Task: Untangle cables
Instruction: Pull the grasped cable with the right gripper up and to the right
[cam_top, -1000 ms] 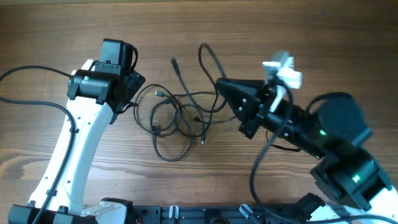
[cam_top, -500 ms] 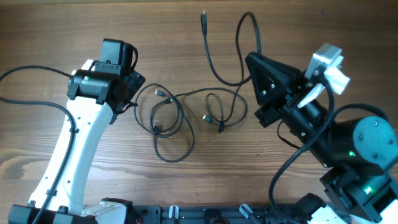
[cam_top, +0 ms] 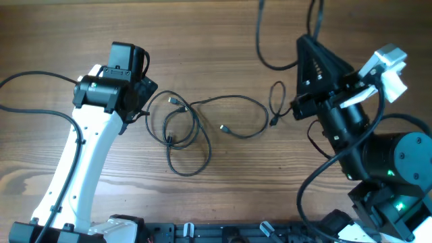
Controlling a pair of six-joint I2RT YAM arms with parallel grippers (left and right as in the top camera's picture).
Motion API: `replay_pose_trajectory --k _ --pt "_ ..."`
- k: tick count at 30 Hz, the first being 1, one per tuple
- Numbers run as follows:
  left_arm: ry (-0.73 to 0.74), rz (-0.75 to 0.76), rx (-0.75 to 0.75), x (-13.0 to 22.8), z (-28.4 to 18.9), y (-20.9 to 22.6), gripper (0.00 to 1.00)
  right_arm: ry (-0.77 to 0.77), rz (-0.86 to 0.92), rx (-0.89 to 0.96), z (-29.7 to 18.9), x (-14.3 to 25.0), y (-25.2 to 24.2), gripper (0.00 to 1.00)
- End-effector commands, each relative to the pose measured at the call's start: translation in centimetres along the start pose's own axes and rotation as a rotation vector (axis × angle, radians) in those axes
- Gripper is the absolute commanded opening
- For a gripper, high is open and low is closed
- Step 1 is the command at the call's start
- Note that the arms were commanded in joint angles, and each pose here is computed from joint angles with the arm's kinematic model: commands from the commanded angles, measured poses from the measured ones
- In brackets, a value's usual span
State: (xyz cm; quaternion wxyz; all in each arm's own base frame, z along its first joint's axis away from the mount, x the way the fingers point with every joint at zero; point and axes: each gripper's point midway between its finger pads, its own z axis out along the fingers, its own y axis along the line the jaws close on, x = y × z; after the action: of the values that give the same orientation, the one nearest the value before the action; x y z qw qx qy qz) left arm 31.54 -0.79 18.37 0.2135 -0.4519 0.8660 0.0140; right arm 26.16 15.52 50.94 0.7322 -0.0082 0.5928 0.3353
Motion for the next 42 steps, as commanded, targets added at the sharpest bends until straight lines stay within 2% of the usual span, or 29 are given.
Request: replay_pose_trajectory --k 1,6,8,18,24,32,42 --pt "-0.021 0.005 0.002 -0.4 -0.4 0.4 1.0 -0.075 -0.101 0.238 -0.8 -1.9 -3.9 0.05" --pt "-0.021 0.005 0.002 -0.4 -0.4 0.4 1.0 -0.082 -0.22 0.595 -2.0 -1.5 -9.6 0.04" --pt "-0.021 0.005 0.002 -0.4 -0.4 0.4 1.0 -0.069 -0.265 0.657 -2.0 -1.2 -10.5 0.04" --pt "-0.021 0.005 0.002 -0.4 -0.4 0.4 1.0 0.119 -0.569 0.819 0.7 2.5 -16.2 0.04" --pt "-0.021 0.005 0.002 -0.4 -0.4 0.4 1.0 0.175 -0.594 0.897 0.3 2.0 -22.4 0.04" --pt "-0.021 0.005 0.002 -0.4 -0.4 0.4 1.0 0.334 -0.509 1.044 -3.3 3.4 -33.0 0.04" --pt "-0.021 0.005 0.002 -0.4 -0.4 0.4 1.0 0.372 -0.098 1.257 -11.6 6.3 -45.5 0.04"
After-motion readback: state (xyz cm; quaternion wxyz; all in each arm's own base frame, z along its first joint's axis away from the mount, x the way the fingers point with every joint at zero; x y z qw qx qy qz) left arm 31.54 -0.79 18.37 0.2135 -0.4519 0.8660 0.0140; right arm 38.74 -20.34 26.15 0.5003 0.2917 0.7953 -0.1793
